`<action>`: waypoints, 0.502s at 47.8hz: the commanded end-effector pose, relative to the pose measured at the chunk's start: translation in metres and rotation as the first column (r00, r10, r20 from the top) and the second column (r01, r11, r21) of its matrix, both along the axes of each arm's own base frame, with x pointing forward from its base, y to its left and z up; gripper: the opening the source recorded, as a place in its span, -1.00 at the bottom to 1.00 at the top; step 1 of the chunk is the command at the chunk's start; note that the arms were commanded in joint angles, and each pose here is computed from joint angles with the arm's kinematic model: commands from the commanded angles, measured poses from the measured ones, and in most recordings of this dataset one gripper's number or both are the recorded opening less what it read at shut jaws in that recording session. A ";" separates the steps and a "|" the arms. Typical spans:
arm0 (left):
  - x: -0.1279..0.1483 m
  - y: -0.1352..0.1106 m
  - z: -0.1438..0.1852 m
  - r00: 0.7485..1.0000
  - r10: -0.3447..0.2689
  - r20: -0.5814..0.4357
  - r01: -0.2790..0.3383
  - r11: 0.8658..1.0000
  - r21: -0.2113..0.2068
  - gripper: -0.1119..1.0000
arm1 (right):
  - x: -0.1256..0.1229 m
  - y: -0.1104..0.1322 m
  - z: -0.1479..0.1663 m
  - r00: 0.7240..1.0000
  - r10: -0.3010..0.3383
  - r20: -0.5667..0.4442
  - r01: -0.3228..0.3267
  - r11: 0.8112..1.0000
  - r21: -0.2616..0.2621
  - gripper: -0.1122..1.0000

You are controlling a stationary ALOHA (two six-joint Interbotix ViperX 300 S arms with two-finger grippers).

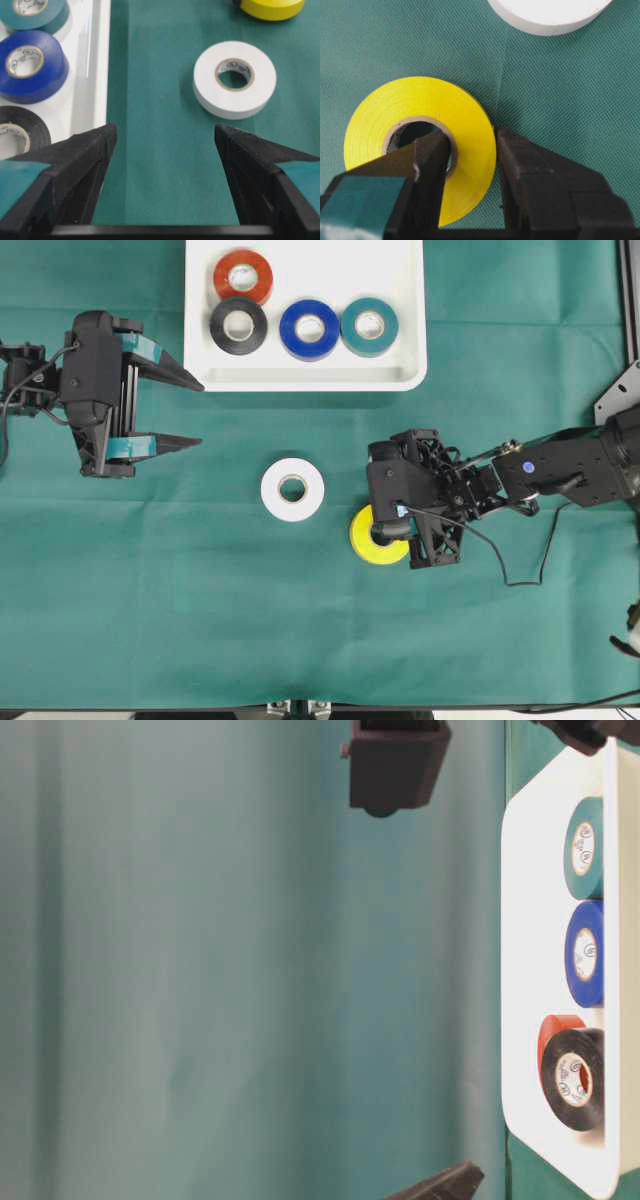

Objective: Put the tape alternately from left to right into the white case.
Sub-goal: 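Close the right gripper on the yellow roll and lift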

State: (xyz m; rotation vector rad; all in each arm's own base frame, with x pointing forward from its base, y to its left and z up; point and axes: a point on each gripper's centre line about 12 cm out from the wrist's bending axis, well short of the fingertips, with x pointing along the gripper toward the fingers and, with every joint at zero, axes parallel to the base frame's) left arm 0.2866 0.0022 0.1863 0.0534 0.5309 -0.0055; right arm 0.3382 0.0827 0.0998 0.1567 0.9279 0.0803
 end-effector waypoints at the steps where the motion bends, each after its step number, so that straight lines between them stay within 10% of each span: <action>1: 0.004 0.000 0.008 1.000 0.000 0.025 0.000 1.000 -0.002 0.80 | 0.007 0.003 0.022 0.998 0.005 0.068 -0.006 1.000 0.017 -0.23; 24: 0.003 0.000 0.006 1.000 0.002 0.018 -0.002 1.000 -0.002 0.80 | 0.010 0.004 0.083 0.947 0.165 0.277 -0.143 0.985 -0.100 -0.23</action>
